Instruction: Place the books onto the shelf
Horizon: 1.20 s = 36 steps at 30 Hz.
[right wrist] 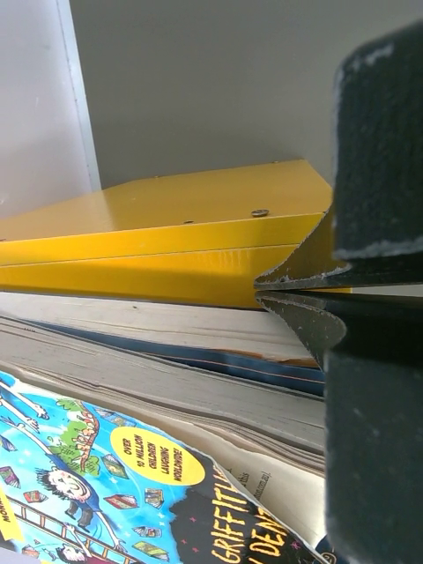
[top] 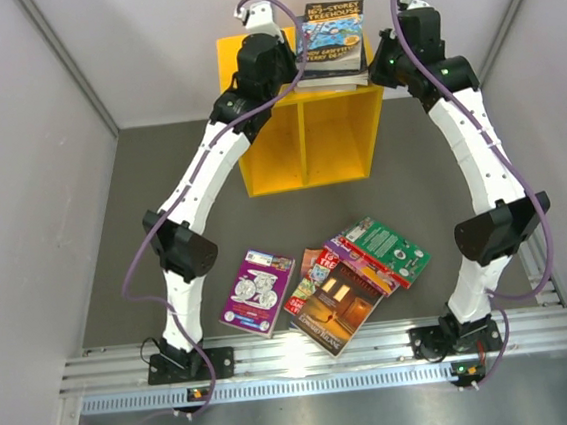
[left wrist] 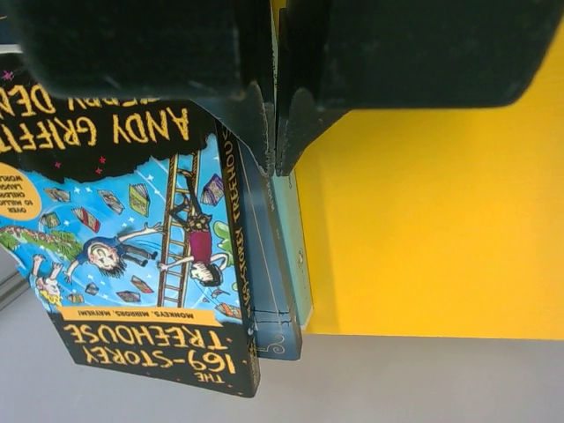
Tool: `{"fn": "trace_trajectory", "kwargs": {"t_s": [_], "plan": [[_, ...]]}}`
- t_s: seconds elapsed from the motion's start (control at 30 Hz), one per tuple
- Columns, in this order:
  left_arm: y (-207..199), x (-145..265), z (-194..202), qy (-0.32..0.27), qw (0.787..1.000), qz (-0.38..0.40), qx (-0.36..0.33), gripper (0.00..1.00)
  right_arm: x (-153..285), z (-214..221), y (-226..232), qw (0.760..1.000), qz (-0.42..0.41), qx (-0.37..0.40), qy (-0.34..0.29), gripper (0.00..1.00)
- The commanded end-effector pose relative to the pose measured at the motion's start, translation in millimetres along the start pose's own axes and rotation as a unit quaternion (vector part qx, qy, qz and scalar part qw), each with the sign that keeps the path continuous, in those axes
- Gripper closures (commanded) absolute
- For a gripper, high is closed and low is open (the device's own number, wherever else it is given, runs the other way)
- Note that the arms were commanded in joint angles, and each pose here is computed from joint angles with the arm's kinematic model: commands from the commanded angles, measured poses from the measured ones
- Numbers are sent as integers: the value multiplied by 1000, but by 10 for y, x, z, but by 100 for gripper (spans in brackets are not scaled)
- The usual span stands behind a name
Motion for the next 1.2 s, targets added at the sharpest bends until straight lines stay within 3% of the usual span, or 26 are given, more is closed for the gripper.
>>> {"fn": "trace_trajectory", "kwargs": {"t_s": [0.0, 0.2, 0.37, 0.43, 0.47, 0.53, 0.57, 0.67, 0.77, 0.8, 0.83, 0.9, 0.93, 0.97, 1.07, 1.17], "plan": [[-154, 284, -303, -42, 998, 1, -36, 100, -11, 22, 108, 1000, -18, 12, 3, 100], [-314, 461, -310, -47, 996, -15, -75, 100, -39, 11, 139, 999, -36, 19, 2, 100], [-185, 638, -406, -57, 991, -84, -90, 100, 79, -66, 26, 1000, -7, 23, -16, 98], [-117, 798, -541, -75, 988, -100, -95, 100, 241, -153, -108, 999, 26, 17, -37, 83], [-78, 864, -603, -84, 986, -111, -94, 100, 312, -181, -154, 998, 37, 15, -45, 65], [-11, 1059, -760, -102, 983, -120, -92, 100, 557, -255, -289, 995, 66, 12, -70, 46], [24, 1125, -808, -105, 982, -125, -92, 100, 653, -272, -320, 994, 77, 13, -78, 26], [118, 1401, -949, -112, 980, -137, -87, 100, 1007, -219, -420, 990, 109, 16, -86, 6], [216, 1677, -1005, -112, 980, -144, -82, 100, 1268, 16, -505, 993, 110, 17, -50, 4], [249, 1750, -1007, -110, 980, -148, -80, 98, 1321, 122, -541, 993, 112, 14, -29, 3], [310, 1885, -1034, -111, 979, -156, -73, 83, 1401, 289, -574, 995, 96, 14, 1, 3], [384, 2012, -971, -89, 979, -165, -83, 69, 1497, 511, -619, 995, 85, 12, 47, 3], [446, 2131, -955, -86, 977, -176, -79, 50, 1574, 730, -617, 995, 52, 18, 88, 3], [485, 2199, -904, -72, 977, -181, -84, 43, 1620, 844, -616, 993, 35, 23, 109, 2], [621, 2427, -797, -61, 975, -202, -72, 31, 1787, 1278, -539, 978, -57, 44, 197, 0], [715, 2604, -678, -51, 974, -213, -55, 29, 1913, 1643, -482, 953, -76, 78, 282, 0]]}}
Point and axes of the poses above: each gripper's point midway between its finger pads, its own x axis back along the fingers, its own y axis along the line the jaws close on, z = x × y, the point moved 10 cm from there along x, back along the fingers, and after that the axes turned 7 degrees about -x, right-handed, at the moved point
